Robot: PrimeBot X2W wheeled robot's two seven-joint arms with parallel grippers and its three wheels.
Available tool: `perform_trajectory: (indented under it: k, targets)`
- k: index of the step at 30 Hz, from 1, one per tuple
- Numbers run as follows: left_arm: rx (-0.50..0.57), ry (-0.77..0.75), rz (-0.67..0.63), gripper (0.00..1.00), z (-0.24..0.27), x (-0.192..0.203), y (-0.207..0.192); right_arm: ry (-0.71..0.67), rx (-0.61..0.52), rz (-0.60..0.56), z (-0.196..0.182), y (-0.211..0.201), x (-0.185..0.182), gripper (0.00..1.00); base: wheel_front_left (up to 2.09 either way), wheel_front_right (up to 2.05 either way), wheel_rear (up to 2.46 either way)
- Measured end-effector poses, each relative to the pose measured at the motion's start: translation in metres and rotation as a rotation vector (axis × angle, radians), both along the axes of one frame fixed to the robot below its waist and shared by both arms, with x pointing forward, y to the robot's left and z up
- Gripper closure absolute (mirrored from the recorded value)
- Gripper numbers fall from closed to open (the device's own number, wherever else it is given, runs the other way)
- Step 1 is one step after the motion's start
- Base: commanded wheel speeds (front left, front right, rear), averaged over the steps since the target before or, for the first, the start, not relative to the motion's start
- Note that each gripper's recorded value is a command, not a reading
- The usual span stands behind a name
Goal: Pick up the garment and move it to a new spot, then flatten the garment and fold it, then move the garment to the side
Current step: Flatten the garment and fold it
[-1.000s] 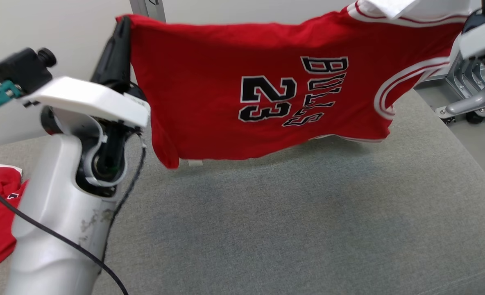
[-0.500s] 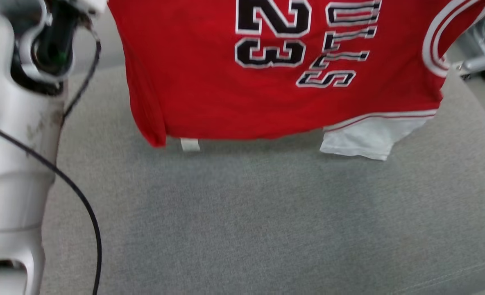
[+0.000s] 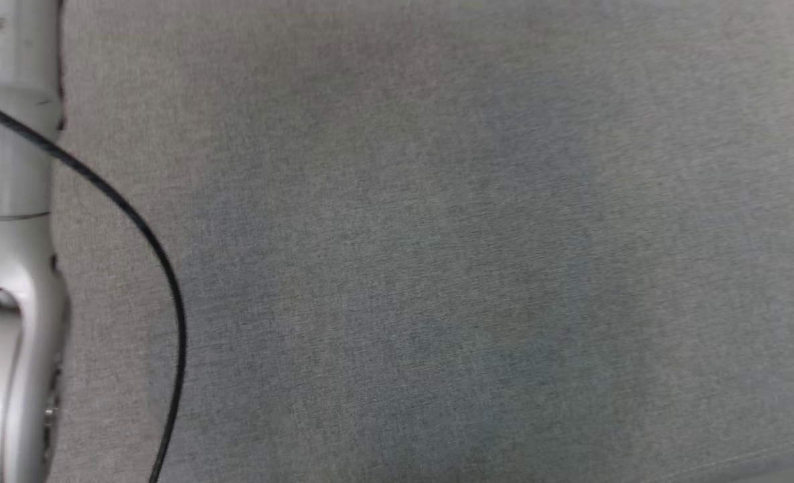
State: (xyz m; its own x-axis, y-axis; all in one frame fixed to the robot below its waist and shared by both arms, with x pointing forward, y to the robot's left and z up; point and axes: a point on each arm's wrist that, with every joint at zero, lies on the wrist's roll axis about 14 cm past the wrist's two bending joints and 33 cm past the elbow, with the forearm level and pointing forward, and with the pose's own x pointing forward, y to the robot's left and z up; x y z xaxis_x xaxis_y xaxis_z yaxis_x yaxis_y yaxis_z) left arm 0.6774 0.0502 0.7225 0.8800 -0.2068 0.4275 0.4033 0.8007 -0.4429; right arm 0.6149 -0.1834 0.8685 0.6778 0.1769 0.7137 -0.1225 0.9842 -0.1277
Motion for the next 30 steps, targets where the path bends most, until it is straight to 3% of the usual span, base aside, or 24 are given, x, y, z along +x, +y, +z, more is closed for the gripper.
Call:
perform_trajectory:
  k: [4,9,14,21,30]
  targets:
    - [0.023,0.052,-0.017,1.00,-0.038,0.015,-0.005,0.027,-0.019,0.051,-0.044,0.026,0.013,1.00,0.00,0.00,0.00]
    - [0.065,0.124,-0.036,1.00,-0.092,0.027,-0.007,0.198,-0.016,0.066,-0.134,0.030,0.038,1.00,0.00,0.00,0.00]
    - [0.172,0.221,-0.038,1.00,-0.155,0.024,-0.001,0.370,0.028,0.070,-0.214,0.025,0.043,1.00,0.00,0.00,0.00]
    - [0.274,0.336,-0.046,1.00,-0.211,-0.003,0.012,0.544,0.141,0.071,-0.284,0.010,0.018,1.00,0.00,0.00,0.00]
    - [0.447,0.431,-0.093,1.00,-0.257,-0.070,0.020,0.715,0.260,0.048,-0.337,-0.011,-0.044,1.00,0.00,0.00,0.00]
